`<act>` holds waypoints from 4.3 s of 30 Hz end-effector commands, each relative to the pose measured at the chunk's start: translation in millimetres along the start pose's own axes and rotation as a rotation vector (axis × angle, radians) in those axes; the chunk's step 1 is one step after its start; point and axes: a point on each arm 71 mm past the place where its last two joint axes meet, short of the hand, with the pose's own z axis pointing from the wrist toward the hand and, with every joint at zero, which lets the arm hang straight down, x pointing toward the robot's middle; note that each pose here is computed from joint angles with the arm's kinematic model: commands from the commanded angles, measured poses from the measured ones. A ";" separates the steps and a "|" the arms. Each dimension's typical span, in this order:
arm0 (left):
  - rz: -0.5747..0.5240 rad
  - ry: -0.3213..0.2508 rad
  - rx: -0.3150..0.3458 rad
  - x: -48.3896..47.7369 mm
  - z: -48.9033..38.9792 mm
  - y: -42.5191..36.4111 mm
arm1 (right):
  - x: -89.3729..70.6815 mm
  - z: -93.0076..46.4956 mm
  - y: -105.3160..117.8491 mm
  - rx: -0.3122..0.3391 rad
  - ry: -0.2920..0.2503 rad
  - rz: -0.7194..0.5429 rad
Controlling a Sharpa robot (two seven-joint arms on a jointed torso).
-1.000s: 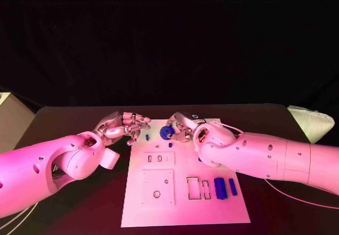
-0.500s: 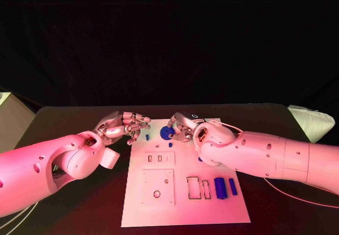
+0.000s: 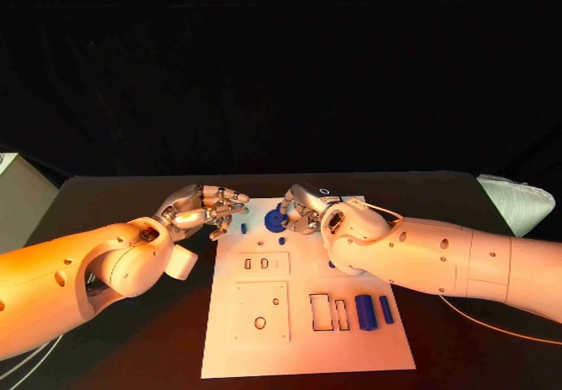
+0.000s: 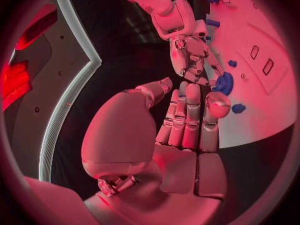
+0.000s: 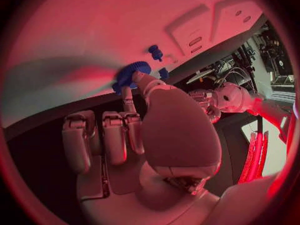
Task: Assemble the parts on the task board
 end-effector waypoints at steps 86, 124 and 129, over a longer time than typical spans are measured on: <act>-0.006 0.001 -0.011 -6.6 -0.2 7.2 | -31.4 -74.7 -165.1 0.100 0.001 0.132; -0.005 0.000 -0.016 -8.4 -0.6 7.9 | -36.1 -76.0 -157.3 0.140 -0.128 0.159; -0.004 -0.002 -0.016 -10.3 -0.3 8.7 | -43.2 -77.4 -145.5 0.149 -0.138 0.183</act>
